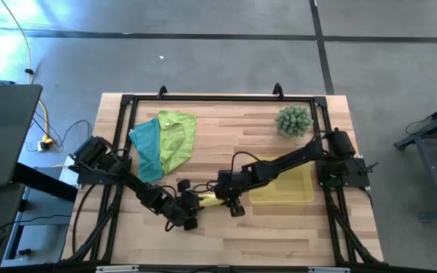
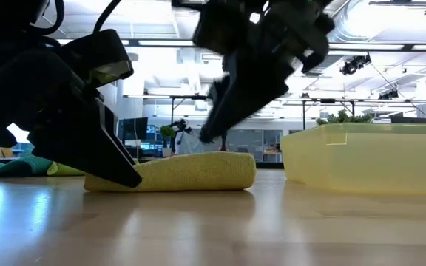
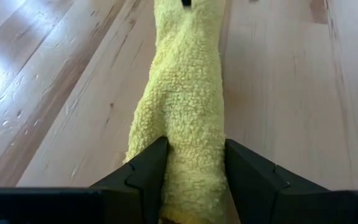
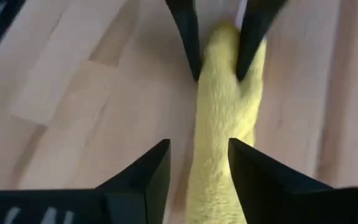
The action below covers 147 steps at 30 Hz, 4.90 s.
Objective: Roll microfiber towels into tight, uniform cylinder then place into a basket
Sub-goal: Roll the yellow microfiber towel, then put the yellow microfiber towel into the yellow bin, then fold the green microfiber towel
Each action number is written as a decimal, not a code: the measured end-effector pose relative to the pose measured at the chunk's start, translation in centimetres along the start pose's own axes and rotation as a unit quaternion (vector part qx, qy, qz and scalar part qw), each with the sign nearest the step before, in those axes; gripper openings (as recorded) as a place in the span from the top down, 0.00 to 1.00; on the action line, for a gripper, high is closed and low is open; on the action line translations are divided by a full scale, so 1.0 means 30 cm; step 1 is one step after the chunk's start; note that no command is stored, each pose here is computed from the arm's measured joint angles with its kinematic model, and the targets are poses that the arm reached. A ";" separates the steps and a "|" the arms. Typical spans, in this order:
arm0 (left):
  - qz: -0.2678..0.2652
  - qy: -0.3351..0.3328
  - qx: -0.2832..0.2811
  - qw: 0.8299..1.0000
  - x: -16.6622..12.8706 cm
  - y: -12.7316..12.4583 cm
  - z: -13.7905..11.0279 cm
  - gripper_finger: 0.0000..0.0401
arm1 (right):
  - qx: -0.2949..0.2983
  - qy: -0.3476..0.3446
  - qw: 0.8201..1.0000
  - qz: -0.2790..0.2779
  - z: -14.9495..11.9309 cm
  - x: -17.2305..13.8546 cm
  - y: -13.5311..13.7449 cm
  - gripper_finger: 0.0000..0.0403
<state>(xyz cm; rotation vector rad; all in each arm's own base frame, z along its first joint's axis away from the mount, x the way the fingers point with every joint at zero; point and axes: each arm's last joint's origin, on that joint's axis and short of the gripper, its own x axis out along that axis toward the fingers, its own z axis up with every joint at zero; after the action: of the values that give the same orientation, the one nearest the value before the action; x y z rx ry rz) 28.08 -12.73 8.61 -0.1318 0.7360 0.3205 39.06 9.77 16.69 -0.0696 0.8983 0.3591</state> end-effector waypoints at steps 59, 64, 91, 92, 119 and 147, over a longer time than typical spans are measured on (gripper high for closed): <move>-0.087 -0.032 -0.032 0.995 -0.230 -0.107 0.003 0.63 | 0.051 0.095 0.974 -0.200 -0.038 -0.342 0.186 0.99; -0.081 -0.033 -0.040 0.995 -0.222 -0.099 0.011 0.63 | 0.092 0.177 0.942 -0.269 -0.123 -0.478 0.233 0.99; -0.065 -0.034 -0.058 0.996 -0.190 -0.067 0.042 0.63 | 0.149 0.049 0.944 -0.289 -0.615 -0.339 0.053 0.99; -0.063 -0.034 -0.060 0.996 -0.188 -0.064 0.044 0.63 | 0.153 0.045 0.944 -0.289 -0.616 -0.337 0.047 0.99; -0.035 -0.030 -0.060 0.997 -0.132 0.003 0.094 0.63 | 0.165 0.082 0.956 -0.230 -0.446 -0.418 0.046 0.50; 0.280 0.176 -0.253 0.909 -0.041 0.681 0.176 0.63 | 0.088 -0.051 0.993 -0.051 -0.065 -0.665 0.106 0.49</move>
<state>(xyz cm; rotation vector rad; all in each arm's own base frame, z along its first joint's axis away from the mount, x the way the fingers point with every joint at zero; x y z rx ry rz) 23.82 7.45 13.20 -0.4834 1.0323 1.0604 25.20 6.83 31.24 0.0648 0.8177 0.1850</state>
